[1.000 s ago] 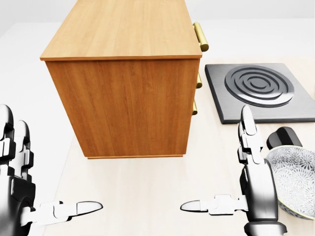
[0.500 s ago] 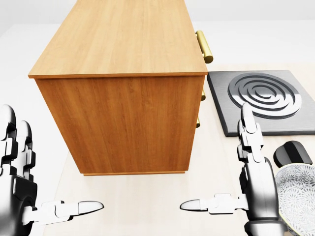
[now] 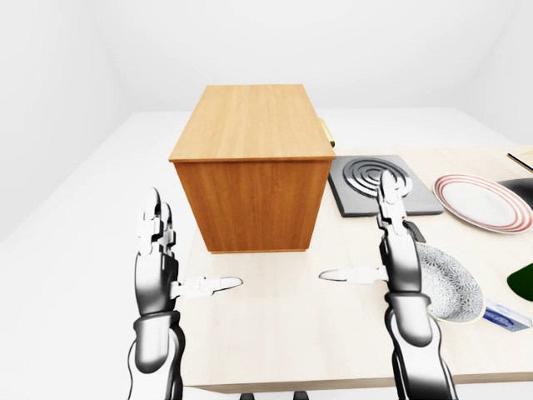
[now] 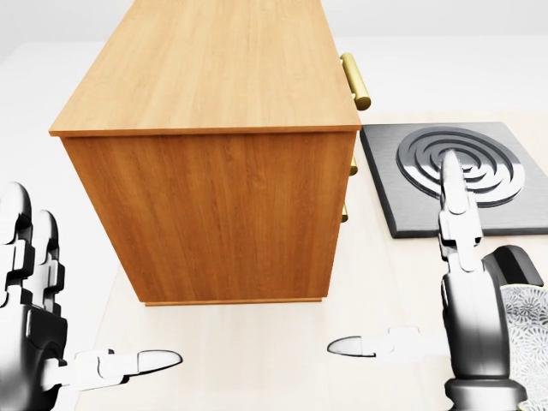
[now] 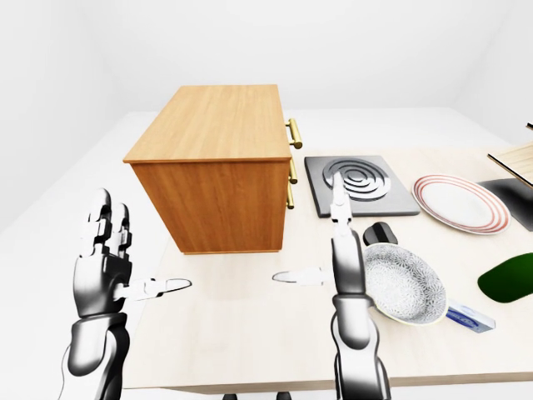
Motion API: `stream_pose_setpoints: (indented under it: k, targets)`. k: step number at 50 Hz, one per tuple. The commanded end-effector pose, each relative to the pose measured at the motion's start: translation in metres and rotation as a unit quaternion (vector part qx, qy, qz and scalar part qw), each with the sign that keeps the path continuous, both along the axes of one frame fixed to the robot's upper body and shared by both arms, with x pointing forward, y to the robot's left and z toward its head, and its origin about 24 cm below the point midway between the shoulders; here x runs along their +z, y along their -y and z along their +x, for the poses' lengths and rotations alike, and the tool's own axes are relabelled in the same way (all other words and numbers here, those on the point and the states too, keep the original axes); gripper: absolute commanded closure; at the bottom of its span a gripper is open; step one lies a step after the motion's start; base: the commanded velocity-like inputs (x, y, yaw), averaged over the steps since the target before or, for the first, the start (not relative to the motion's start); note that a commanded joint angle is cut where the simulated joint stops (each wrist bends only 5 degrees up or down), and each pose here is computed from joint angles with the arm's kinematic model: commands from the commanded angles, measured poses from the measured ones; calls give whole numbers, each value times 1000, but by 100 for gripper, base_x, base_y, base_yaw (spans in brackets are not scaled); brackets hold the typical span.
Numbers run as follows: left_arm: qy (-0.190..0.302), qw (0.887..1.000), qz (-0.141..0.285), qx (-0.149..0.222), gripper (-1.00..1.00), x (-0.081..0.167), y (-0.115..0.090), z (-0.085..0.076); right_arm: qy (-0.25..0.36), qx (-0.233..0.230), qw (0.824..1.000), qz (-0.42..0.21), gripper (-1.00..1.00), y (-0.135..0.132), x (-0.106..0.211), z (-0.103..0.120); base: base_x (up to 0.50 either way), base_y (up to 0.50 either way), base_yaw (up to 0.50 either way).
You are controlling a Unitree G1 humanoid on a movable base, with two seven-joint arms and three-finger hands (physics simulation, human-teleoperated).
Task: Put the bowl on the top of the cabinet.
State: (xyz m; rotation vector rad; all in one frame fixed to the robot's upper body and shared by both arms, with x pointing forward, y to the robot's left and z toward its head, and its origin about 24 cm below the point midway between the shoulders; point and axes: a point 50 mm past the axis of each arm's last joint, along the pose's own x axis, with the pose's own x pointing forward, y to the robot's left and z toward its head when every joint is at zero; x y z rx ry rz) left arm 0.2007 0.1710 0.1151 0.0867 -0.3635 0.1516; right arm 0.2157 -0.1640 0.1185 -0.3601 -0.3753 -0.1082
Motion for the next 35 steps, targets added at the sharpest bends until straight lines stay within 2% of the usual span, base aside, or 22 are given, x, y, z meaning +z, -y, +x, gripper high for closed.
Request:
stream_pose_setpoints:
  k: [1, 10, 16, 17, 24, 28, 35]
  targets:
    - [-7, 1000, 1, 0, -100, -3, 1, 2, 62, -17, 988, -141, -100, 2, 38, -14, 0, 0, 0]
    - [-18, 1000, 0, 2, -100, -8, 0, 5, 38, 2, 972, -231, -100, 9, 47, -20, 0, 0, 0]
    - [-10, 1000, 1, 3, -100, -5, 0, 5, -28, 29, 956, -291, -100, 12, 40, -28, 0, 0, 0]
    - [-9, 1000, 0, 4, -100, -5, 0, 4, -63, 34, 947, -312, -100, 14, 32, -31, 0, 0, 0]
    - [-11, 1000, 0, 6, -100, -5, 0, 5, -166, 27, 923, -346, -100, 32, 14, -42, 0, 0, 0]
    - [-7, 1000, 1, 5, -100, -4, 0, 4, -195, 21, 915, -354, -100, 38, 14, -50, 0, 0, 0]
    - [-6, 1000, 1, 4, -100, -3, 0, 3, -223, -35, 910, -347, -100, 59, 13, -60, 0, 0, 0]
